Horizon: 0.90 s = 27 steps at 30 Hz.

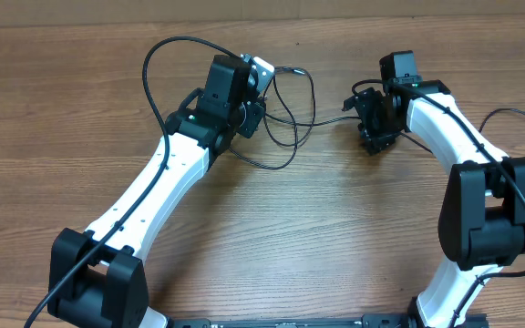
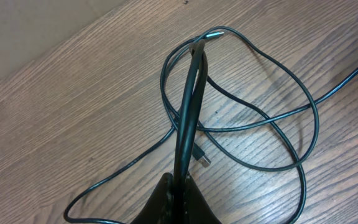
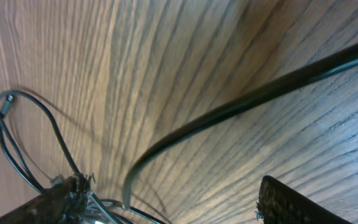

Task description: Untangle cables

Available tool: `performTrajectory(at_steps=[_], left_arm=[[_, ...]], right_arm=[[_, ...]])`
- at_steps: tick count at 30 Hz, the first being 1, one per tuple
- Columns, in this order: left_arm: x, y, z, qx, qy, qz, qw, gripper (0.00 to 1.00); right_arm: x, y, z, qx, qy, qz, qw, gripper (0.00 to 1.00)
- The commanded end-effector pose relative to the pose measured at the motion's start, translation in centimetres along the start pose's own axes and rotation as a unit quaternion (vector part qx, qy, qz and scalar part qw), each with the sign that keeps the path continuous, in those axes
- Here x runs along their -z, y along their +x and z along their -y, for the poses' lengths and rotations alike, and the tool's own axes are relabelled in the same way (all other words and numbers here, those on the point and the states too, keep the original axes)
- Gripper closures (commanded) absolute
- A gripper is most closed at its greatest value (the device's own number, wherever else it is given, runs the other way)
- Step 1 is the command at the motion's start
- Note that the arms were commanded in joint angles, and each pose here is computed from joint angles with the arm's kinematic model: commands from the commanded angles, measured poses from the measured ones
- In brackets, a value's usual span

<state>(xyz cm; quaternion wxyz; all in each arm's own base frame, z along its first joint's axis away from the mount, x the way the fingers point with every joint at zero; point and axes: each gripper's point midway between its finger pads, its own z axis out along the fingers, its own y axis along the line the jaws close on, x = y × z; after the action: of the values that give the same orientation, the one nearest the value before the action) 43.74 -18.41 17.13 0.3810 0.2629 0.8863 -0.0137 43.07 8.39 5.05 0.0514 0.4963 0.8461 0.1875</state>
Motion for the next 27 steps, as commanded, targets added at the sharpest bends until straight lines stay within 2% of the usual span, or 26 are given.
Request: performTrajectory(at_steps=[1, 5, 7, 11, 14, 15, 19, 21, 23, 27], left_arm=[[0.0, -0.2, 0.5, 0.006, 0.011, 0.002, 1.0, 0.96], [0.0, -0.3, 1.0, 0.006, 0.027, 0.005, 1.0, 0.96], [0.0, -0.4, 1.3, 0.006, 0.036, 0.007, 0.999, 0.96], [0.0, -0.3, 1.4, 0.006, 0.039, 0.005, 0.999, 0.96], [0.0, -0.1, 1.4, 0.006, 0.039, 0.001, 0.999, 0.96], [0.0, 0.1, 1.5, 0.006, 0.04, -0.002, 0.999, 0.96], [0.0, 1.4, 0.6, 0.011, 0.025, -0.028, 0.999, 0.96], [0.0, 2.1, -0.9, 0.036, -0.001, -0.043, 0.998, 0.96], [0.1, 3.1, -3.3, 0.074, -0.047, -0.058, 0.994, 0.96], [0.9, 5.4, -9.4, 0.173, -0.14, -0.076, 0.972, 0.96]], right_arm=[[-0.4, -1.1, 0.0, -0.046, 0.003, 0.03, 0.998, 0.28], [-1.4, -1.4, 0.1, -0.043, 0.009, 0.043, 0.998, 0.44], [-1.9, -1.4, 0.4, -0.042, 0.016, 0.043, 0.998, 0.58], [-1.9, -2.2, 0.8, -0.041, 0.027, 0.07, 0.996, 0.68], [-1.8, -2.6, 0.9, -0.036, 0.031, 0.081, 0.996, 0.93], [-1.8, -2.9, 0.9, -0.025, 0.03, 0.084, 0.996, 0.96], [0.2, -5.5, 1.3, 0.079, 0.058, 0.128, 0.987, 0.96], [2.7, -7.6, 2.9, 0.073, 0.103, 0.175, 0.976, 0.96], [8.1, -11.4, 5.5, 0.045, 0.162, 0.255, 0.952, 0.96], [19.4, -18.8, 10.8, -0.009, 0.215, 0.369, 0.904, 0.96]])
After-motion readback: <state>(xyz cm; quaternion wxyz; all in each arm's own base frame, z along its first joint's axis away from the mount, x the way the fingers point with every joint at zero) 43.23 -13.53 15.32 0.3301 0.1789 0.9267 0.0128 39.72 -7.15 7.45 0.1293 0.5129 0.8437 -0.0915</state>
